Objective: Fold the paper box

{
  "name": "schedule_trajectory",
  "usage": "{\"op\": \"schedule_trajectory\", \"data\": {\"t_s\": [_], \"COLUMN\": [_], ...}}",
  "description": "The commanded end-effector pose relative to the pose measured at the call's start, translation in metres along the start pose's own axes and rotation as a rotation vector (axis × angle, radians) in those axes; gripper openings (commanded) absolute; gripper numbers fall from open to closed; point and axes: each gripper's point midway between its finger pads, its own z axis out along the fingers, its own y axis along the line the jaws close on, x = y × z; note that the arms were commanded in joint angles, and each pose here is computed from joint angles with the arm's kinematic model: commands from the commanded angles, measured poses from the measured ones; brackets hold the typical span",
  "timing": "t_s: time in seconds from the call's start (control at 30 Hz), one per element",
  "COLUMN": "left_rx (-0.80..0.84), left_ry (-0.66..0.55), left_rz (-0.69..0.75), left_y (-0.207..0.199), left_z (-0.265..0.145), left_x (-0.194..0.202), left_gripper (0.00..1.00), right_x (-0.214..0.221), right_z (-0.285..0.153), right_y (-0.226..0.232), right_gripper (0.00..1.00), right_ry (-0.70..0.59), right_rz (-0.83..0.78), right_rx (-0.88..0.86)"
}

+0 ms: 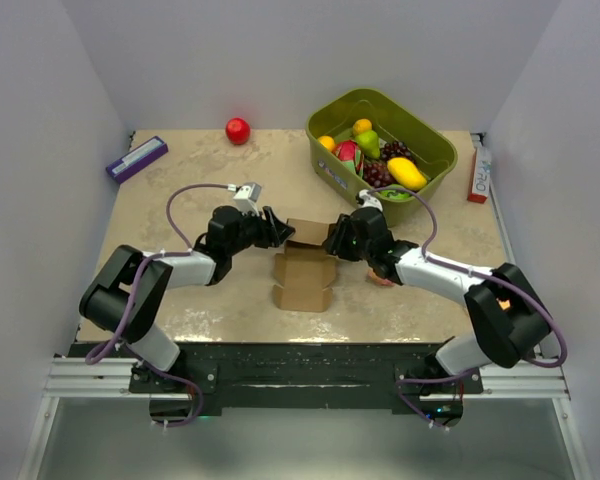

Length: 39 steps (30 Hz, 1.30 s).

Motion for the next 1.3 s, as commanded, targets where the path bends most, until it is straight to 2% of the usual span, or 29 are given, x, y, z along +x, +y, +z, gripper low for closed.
{"op": "schedule_trajectory", "data": {"t_s": [0.0, 0.1, 0.23, 0.33, 0.37, 0.6, 1.07, 1.27], "left_rx": [0.026, 0.024, 0.021, 0.009, 0.008, -0.016, -0.006, -0.004], "left_ry": [-0.051, -0.054, -0.051, -0.055, -0.056, -0.051, -0.046, -0.043], "left_rz": [0.016, 0.019, 0.018, 0.015, 0.017, 0.028, 0.024, 0.020], "left_y": [-0.006, -0.006, -0.005, -0.002, -0.003, 0.002, 0.001, 0.002], "left_z": [0.007, 0.008, 0.008, 0.008, 0.008, 0.008, 0.009, 0.009], "left_x": [-0.019, -0.019, -0.018, -0.019, -0.020, -0.020, -0.017, -0.016], "left_gripper": [0.55, 0.52, 0.46, 0.43, 0.42, 0.36, 0.31, 0.31], "right_x": [-0.011, -0.018, -0.029, -0.026, -0.024, -0.028, -0.045, -0.039], "right_z": [-0.005, -0.015, -0.022, -0.019, -0.018, -0.022, 0.026, 0.037], "right_y": [-0.002, 0.004, 0.012, 0.008, 0.006, -0.002, -0.016, -0.009], "right_gripper": [0.47, 0.55, 0.56, 0.49, 0.44, 0.28, 0.18, 0.15], "right_ry": [-0.043, -0.061, -0.083, -0.073, -0.069, -0.098, -0.130, -0.105], "right_rz": [-0.010, -0.004, -0.001, 0.003, 0.005, 0.003, -0.022, -0.017], "right_rx": [0.024, 0.009, -0.008, 0.004, 0.009, 0.030, 0.107, 0.070]}}
